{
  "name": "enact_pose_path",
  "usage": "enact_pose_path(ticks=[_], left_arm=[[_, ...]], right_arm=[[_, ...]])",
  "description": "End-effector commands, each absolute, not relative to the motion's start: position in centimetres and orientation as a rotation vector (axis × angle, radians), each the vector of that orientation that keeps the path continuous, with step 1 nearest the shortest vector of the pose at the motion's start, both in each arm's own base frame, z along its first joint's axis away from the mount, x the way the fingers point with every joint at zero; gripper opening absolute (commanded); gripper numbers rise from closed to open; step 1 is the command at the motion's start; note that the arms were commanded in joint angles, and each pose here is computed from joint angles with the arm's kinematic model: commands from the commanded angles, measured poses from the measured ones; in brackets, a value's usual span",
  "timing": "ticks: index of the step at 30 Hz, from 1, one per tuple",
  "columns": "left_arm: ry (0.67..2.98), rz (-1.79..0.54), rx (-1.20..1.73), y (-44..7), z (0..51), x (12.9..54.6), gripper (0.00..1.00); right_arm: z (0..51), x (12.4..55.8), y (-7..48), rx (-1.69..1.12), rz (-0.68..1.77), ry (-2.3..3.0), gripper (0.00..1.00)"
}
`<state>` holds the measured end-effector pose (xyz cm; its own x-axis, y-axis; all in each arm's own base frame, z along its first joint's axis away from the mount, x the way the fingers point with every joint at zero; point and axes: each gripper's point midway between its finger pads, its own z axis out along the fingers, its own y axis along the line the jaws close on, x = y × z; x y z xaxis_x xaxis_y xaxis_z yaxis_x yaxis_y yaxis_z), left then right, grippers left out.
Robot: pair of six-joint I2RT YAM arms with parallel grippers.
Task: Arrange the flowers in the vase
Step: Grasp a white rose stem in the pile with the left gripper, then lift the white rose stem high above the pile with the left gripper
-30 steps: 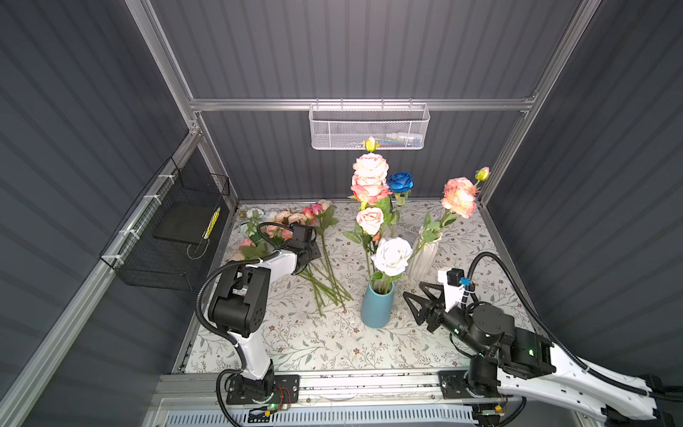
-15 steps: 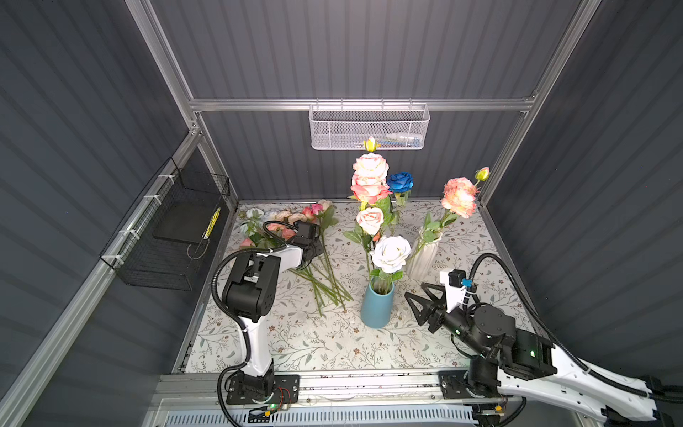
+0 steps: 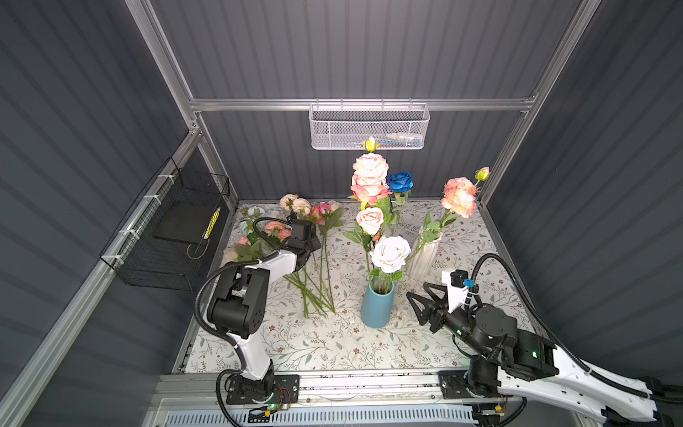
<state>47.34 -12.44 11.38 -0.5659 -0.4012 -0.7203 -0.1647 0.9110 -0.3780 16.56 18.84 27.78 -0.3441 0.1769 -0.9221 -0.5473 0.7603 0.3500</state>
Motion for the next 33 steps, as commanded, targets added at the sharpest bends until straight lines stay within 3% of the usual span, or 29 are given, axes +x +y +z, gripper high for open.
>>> enact_pose_path(ticks=[1, 17, 33], left_arm=[[1.981, -0.324, -0.385, -11.1, 16.6, 47.4, 0.00], [1.501, -0.223, -0.240, -8.1, 36.9, 41.3, 0.00], [1.439, -0.880, 0.105, -14.6, 45.1, 27.7, 0.00]], right_arm=[[27.5, 16.6, 18.5, -0.274, 0.761, 1.777, 0.71], [28.1, 16.6, 18.5, -0.266, 0.765, 1.765, 0.73], [30.9, 15.6, 18.7, -0.298, 0.848, 1.717, 0.73]])
